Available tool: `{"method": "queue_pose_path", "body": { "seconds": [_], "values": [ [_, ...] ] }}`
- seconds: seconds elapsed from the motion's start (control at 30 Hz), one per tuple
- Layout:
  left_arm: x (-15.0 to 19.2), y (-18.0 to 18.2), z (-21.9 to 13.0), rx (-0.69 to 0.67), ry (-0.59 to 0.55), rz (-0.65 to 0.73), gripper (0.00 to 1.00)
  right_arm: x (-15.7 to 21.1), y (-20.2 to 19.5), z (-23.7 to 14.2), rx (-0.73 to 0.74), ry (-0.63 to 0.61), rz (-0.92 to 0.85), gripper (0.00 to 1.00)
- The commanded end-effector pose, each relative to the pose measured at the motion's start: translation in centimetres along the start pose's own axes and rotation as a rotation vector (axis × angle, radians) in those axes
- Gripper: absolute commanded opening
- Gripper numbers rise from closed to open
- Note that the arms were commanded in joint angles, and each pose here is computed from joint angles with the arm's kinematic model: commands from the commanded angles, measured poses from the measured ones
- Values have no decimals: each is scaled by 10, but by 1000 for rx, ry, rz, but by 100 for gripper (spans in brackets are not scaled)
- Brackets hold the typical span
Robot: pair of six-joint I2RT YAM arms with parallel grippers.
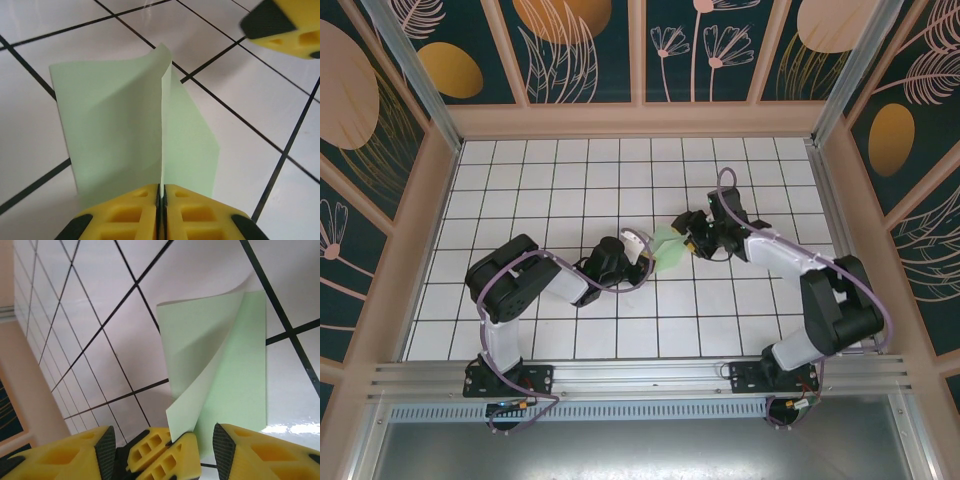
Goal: Fold a paper plane with a square sheet of paper (pick it up from the middle)
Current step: Fourth fold the wing at the center of the table.
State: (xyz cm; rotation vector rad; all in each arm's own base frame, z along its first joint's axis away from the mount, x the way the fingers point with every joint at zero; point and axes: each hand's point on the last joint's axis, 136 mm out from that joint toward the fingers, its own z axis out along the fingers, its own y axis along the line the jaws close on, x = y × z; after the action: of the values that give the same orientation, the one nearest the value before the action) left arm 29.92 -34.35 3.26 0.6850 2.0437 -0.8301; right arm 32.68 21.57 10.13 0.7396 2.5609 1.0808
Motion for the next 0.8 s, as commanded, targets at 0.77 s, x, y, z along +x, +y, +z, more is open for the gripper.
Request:
{"method": "queue_pose_path", "body": {
  "seconds": [0.77],
  "values": [
    [-10,-10,-15,60,-58,-471,14,33,-11,46,-96,145,-116,46]
  ]
}}
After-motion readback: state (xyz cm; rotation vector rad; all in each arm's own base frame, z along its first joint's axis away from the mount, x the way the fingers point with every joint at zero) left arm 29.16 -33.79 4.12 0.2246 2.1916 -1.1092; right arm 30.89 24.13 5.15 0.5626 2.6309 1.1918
